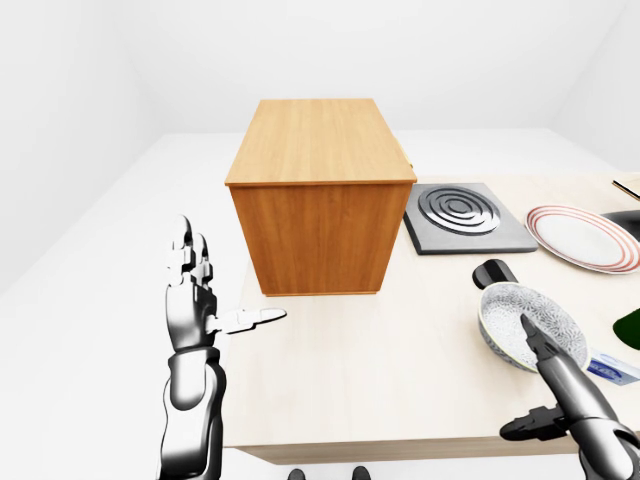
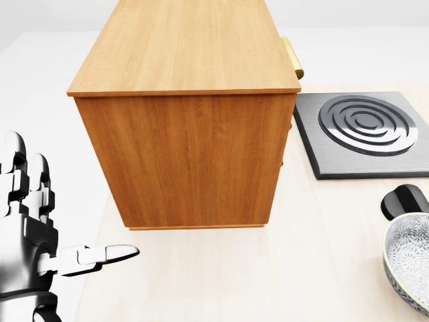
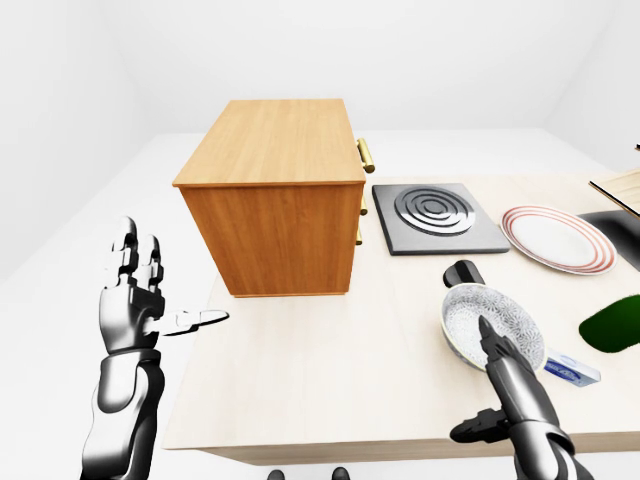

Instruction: Put the bowl on the top of the cabinet.

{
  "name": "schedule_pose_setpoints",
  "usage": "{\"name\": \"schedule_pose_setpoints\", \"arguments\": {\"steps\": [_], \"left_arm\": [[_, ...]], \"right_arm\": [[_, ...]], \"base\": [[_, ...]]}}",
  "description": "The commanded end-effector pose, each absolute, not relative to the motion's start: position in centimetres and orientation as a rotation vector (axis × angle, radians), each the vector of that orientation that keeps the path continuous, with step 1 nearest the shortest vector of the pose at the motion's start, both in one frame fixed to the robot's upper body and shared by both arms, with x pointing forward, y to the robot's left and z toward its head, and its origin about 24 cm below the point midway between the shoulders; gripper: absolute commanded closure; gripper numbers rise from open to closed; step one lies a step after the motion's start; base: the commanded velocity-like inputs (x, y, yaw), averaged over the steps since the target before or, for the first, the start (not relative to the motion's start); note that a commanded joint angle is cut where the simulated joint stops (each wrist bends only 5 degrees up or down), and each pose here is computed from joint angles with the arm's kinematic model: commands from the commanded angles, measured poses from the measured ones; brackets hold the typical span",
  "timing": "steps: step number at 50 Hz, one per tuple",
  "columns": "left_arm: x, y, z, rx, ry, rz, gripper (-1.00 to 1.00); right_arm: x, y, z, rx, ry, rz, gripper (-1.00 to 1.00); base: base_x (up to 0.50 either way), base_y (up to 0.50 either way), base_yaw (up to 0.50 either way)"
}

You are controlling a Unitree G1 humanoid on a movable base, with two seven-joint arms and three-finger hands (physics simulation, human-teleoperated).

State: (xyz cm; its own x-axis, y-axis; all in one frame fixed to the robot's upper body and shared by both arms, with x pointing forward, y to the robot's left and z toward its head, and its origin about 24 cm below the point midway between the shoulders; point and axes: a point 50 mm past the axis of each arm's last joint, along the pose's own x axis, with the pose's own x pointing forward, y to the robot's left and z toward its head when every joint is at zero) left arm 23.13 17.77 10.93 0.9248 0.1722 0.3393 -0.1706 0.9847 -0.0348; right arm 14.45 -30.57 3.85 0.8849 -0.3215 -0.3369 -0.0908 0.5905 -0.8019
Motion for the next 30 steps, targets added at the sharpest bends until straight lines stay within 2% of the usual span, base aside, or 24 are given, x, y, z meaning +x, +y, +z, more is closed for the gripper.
{"name": "schedule_pose_setpoints", "arguments": {"steps": [1, 24, 25, 26, 27, 30], "left_arm": [[23.1, 17.8, 11.1, -0.004, -0.356, 0.183, -1.0], [23.2, 17.6, 10.7, -0.006, -0.336, 0.166, -1.0], [23.2, 17.6, 10.7, -0.006, -0.34, 0.166, -1.0], [23.2, 17.6, 10.8, -0.006, -0.342, 0.166, -1.0], [23.2, 17.6, 10.8, -0.006, -0.341, 0.166, -1.0], [23.3, 17.7, 10.7, -0.005, -0.339, 0.169, -1.0]], "right_arm": [[14.4, -30.7, 2.5, -0.948, 0.535, -0.121, -1.0], [13.6, -30.4, 0.4, -0.962, 0.628, -0.061, -1.0], [13.6, -30.4, 0.3, -0.962, 0.63, -0.059, -0.72], [13.6, -30.4, 0.4, -0.962, 0.629, -0.057, 0.35], [13.6, -30.4, 0.4, -0.96, 0.629, -0.057, 1.0], [13.6, -30.5, 0.4, -0.962, 0.629, -0.056, 1.0]], "base": [[0.0, 0.0, 0.0], [0.0, 0.0, 0.0], [0.0, 0.0, 0.0], [0.0, 0.0, 0.0], [0.0, 0.0, 0.0], [0.0, 0.0, 0.0]]}}
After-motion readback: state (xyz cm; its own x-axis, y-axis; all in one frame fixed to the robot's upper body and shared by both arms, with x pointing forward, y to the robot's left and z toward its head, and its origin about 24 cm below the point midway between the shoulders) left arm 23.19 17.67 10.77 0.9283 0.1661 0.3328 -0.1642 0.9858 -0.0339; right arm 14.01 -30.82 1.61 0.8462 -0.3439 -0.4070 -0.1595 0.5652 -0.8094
